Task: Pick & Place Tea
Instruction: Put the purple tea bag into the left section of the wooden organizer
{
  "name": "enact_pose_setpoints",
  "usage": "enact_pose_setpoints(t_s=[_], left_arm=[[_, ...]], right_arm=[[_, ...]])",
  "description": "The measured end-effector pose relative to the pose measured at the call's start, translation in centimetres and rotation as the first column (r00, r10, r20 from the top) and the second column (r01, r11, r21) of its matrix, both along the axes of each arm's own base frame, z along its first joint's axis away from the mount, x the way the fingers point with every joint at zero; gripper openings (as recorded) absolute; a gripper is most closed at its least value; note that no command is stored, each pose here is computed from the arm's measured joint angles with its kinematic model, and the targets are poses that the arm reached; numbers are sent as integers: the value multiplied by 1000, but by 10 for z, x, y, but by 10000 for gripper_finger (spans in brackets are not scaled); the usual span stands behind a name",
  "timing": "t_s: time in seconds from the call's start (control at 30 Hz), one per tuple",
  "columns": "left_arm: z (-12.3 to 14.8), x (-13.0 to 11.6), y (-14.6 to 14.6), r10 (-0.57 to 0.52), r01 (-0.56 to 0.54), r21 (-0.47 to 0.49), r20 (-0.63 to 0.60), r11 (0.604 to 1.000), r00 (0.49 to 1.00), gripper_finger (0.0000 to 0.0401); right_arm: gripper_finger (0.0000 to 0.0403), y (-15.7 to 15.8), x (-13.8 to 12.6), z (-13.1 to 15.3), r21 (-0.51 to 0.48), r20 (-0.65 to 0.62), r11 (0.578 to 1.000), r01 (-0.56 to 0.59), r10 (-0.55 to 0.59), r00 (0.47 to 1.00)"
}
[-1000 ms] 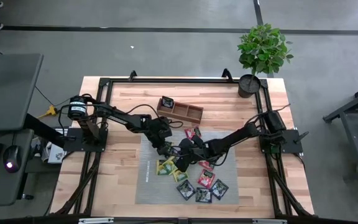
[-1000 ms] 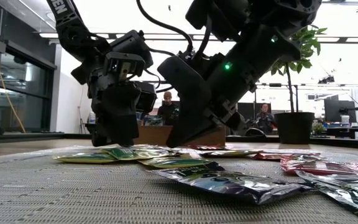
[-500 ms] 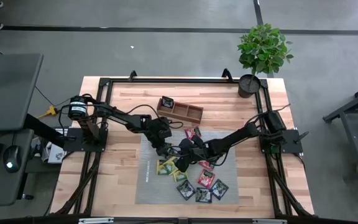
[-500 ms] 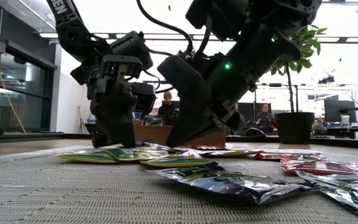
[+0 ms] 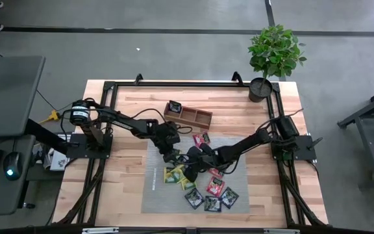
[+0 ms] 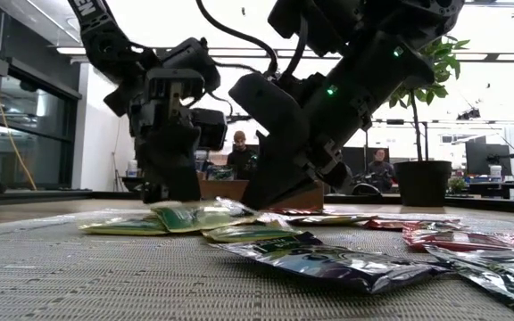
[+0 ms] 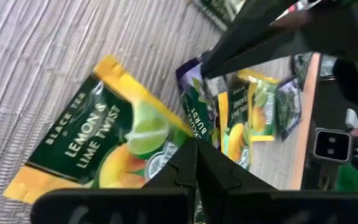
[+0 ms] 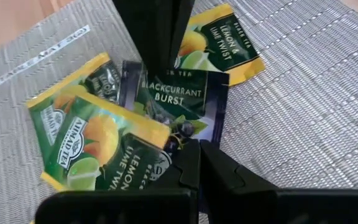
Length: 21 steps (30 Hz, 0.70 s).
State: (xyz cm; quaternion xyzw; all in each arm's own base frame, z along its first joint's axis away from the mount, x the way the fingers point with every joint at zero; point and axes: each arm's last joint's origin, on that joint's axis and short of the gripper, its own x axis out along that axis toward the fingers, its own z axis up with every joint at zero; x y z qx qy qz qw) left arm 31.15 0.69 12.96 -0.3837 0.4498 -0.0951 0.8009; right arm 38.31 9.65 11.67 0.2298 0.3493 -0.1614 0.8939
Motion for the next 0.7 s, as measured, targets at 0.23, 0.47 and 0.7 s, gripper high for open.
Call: enact_pose_setpoints(t_s=[0.23, 0.47, 0.7], left_arm=[[20, 5, 5, -12, 9, 44, 56, 999, 998, 0], [26, 0, 19, -11, 8, 89, 32, 996, 999, 0], [29, -3, 25, -40, 34, 97, 55, 995, 998, 0]], right_arm=[[0, 1, 0, 9, 29, 25, 999, -15, 14, 1000], [0, -3, -3, 45, -5, 118, 1000, 7, -6, 993], [0, -11, -21, 93, -45, 166, 998, 35, -27, 986]])
